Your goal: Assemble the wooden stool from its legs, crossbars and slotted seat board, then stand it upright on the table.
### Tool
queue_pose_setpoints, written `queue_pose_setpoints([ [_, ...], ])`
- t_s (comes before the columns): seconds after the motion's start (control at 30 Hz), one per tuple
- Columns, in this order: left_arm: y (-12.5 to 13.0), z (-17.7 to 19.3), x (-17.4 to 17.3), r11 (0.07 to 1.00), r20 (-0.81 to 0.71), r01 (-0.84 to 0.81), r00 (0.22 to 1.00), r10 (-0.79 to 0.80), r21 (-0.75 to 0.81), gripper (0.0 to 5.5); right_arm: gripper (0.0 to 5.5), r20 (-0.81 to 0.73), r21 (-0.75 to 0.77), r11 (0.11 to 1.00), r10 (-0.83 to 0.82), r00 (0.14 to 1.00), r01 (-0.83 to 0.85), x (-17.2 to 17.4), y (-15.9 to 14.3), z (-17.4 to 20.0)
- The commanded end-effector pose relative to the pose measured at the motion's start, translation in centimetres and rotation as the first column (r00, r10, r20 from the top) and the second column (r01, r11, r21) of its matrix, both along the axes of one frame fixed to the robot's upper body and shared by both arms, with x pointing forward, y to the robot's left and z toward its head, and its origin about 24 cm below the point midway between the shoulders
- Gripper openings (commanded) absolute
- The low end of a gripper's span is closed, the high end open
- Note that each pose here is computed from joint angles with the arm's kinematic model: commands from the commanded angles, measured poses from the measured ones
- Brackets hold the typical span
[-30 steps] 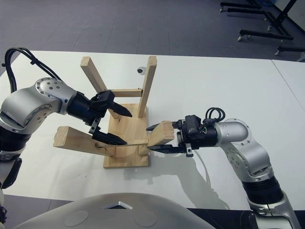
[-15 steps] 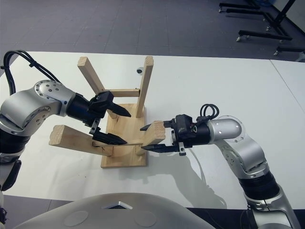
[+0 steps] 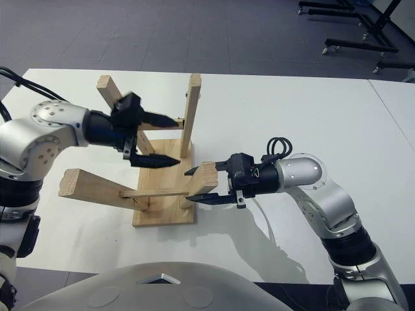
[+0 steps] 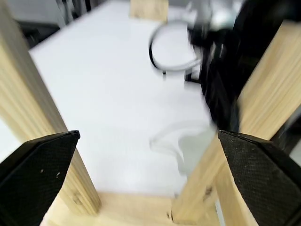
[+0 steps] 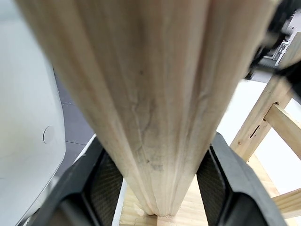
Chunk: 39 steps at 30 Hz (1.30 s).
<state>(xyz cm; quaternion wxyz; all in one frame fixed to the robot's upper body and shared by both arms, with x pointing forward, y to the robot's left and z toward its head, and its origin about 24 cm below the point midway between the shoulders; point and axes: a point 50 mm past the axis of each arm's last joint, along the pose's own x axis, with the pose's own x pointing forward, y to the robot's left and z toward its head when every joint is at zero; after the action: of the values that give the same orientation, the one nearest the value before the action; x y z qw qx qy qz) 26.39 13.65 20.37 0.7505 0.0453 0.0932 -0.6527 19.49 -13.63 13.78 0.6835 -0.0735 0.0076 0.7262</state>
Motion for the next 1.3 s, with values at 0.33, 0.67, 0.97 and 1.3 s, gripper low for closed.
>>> queue_pose_setpoints([
  [0.33, 14.1, 0.0, -5.2, 0.935, 0.054, -0.344, 0.936, 0.349, -0.089, 5.40, 2.05, -0.056, -0.098, 0.990, -0.104, 0.993, 0.098, 0.2, -1.8, -1.5],
  [0.67, 11.3, -4.9, -8.2, 0.960, -0.091, -0.280, 0.956, 0.278, -0.019, 5.40, 2.05, -0.041, -0.109, 0.989, -0.101, 0.994, 0.096, 0.9, -2.5, -1.3],
  [0.97, 10.4, -3.6, -7.4, 0.955, -0.082, -0.285, 0.957, 0.278, -0.083, 5.40, 2.05, -0.035, -0.111, 0.990, -0.094, 0.995, 0.089, 1.0, -2.3, -1.4],
  [1.3, 9.0, -6.0, -7.8, 0.968, -0.129, -0.249, 0.960, 0.250, 0.022, 5.40, 2.05, -0.025, -0.118, 0.991, -0.070, 0.997, 0.066, 1.3, -1.9, -1.0],
])
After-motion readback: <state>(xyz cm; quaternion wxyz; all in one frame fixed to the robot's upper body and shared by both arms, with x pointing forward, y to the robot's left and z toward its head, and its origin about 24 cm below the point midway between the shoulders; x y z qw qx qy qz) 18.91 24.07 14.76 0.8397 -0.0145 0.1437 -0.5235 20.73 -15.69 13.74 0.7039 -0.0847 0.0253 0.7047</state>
